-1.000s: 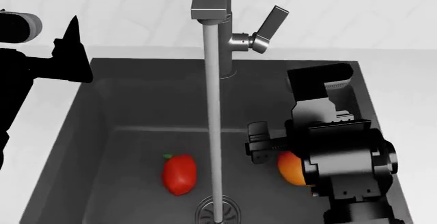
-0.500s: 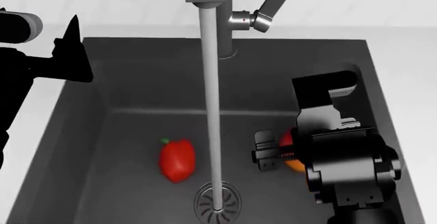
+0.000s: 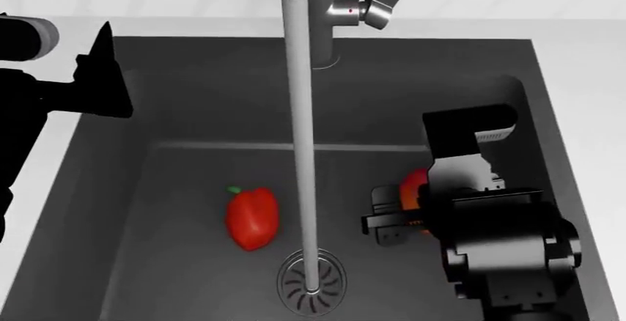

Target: Pick the eggplants and mangos from the sink and place them in one bowl. Place the bell pepper in the other bowl. Then turn off the sink faucet.

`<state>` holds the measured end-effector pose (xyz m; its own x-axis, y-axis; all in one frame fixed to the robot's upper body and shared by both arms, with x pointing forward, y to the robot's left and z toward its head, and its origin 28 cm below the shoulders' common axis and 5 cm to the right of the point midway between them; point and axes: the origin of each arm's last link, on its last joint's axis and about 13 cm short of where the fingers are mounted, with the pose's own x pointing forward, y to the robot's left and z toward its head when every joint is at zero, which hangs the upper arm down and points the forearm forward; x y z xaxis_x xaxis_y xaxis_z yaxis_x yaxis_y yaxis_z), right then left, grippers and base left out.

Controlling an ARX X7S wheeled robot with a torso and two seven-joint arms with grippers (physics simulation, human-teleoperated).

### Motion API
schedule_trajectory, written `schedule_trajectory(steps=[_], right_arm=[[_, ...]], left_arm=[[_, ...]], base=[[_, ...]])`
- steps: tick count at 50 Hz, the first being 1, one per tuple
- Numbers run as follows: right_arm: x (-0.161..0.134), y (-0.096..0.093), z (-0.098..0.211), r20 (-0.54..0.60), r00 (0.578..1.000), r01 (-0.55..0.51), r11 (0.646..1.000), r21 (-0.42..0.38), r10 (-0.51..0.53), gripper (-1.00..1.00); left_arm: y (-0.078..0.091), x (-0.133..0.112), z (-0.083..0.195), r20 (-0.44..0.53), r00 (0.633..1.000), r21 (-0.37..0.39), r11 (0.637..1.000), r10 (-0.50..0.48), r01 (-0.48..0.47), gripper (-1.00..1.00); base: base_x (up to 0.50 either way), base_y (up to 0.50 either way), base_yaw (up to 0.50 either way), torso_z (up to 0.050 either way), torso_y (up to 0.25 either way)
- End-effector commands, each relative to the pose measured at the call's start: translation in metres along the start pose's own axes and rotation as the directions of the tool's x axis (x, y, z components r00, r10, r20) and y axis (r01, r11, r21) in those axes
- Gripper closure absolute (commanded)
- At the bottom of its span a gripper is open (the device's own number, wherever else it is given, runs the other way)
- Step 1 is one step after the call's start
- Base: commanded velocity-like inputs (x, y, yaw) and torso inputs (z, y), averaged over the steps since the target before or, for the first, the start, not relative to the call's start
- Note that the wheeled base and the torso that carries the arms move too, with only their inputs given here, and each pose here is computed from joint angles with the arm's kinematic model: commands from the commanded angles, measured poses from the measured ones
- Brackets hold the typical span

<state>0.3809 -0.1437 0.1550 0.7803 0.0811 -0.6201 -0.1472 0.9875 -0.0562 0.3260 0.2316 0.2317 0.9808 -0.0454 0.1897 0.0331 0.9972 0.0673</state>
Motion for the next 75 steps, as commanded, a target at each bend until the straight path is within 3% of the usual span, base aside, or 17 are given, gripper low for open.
schedule_trajectory(steps=[1,65,71,75], right_arm=[[-0.007,-0.002,0.007,0.031,0.999,0.012,1.000,-0.025,-0.011,1.00],[-0.012,0.002,0.006,0.045,0.999,-0.012,1.000,-0.026,0.013,1.00],[-0.018,0.002,0.008,0.063,0.998,-0.013,1.000,-0.022,0.014,1.00],[-0.048,0.004,0.023,0.155,0.988,-0.017,1.000,-0.023,0.020,1.00]], left_arm=[[0.000,0.000,0.001,0.001,1.000,-0.042,0.999,-0.009,0.009,-1.00],[0.000,0.000,0.001,0.013,1.000,-0.052,0.998,-0.024,0.024,-1.00],[-0.001,0.000,0.001,0.019,1.000,-0.074,0.997,-0.021,0.022,-1.00],[-0.001,0.000,0.001,0.009,1.000,-0.073,0.997,-0.022,0.023,-1.00]], base=[[0.00,0.00,0.00,0.000,0.000],[0.00,0.00,0.00,0.013,0.066],[0.00,0.00,0.00,0.024,0.090],[0.00,0.00,0.00,0.000,0.000]])
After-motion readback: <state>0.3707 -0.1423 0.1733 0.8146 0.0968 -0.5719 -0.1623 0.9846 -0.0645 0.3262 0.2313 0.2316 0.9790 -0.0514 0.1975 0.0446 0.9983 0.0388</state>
